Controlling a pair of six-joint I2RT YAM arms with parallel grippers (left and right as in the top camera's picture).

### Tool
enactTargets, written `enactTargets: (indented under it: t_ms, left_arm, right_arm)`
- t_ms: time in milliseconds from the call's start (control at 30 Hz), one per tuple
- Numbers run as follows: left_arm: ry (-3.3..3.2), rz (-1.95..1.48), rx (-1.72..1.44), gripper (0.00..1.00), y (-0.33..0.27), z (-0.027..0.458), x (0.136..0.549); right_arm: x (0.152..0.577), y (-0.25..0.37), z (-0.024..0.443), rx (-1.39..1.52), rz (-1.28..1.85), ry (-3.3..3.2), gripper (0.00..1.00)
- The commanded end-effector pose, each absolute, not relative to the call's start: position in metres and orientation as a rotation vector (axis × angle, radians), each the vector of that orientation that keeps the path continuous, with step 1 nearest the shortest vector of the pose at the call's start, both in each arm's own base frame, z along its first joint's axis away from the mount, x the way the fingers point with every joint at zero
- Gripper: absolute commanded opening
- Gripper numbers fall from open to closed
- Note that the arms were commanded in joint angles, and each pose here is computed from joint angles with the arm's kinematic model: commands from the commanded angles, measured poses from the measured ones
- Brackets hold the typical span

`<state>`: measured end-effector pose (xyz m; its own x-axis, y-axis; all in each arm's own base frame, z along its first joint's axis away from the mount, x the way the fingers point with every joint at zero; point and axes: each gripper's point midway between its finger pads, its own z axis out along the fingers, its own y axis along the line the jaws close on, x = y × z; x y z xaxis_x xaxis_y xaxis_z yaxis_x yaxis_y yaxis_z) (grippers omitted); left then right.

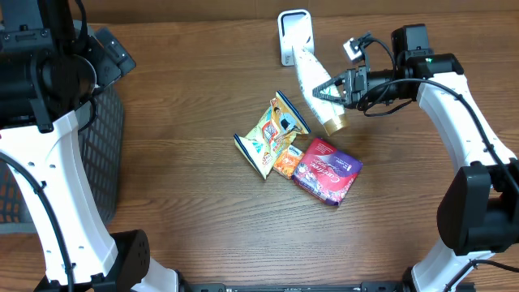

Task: Scan the item barcode
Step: 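Lift the tube and carry it toward the scanner window, then hold the tube in front of the scanner window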

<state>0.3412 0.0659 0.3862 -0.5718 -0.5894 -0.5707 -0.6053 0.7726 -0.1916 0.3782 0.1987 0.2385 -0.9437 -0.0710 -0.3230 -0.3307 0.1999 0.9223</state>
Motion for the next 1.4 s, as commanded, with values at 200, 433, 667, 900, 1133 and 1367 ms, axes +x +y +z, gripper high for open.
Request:
enactTargets:
  t_ms: [200,433,667,900,1133,1367]
  left_arm:
    - [2.338,0.045,-0.878,1.00,0.068,0.386,0.340]
    - [2.338,0.045,-0.878,1.00,0.068,0.386,0.340]
    - [2.338,0.045,-0.878,1.00,0.068,0.386,0.340]
    - [2.338,0.045,-0.878,1.00,0.068,0.386,0.340]
    - [2.338,0.045,-0.878,1.00,0.068,0.386,0.340]
    - [2.338,0.045,-0.878,1.00,0.068,0.386,0.340]
  right_arm:
    - [0.363,0.204,0.292,-0.372,2.152,2.090,0.04]
    - [0.363,0.203,0.292,-0.335,2.173,2.113,0.04]
    - [0.363,0.203,0.292,-0.335,2.173,2.114,0.04]
    - [0.365,0.204,0.289,-0.338,2.141,2.128,0.04]
    - [0.418,0.188,0.209,0.120,1.486,2.570,0.04]
    - [0.484,0.179,0.190,0.216,0.853,2.453,0.04]
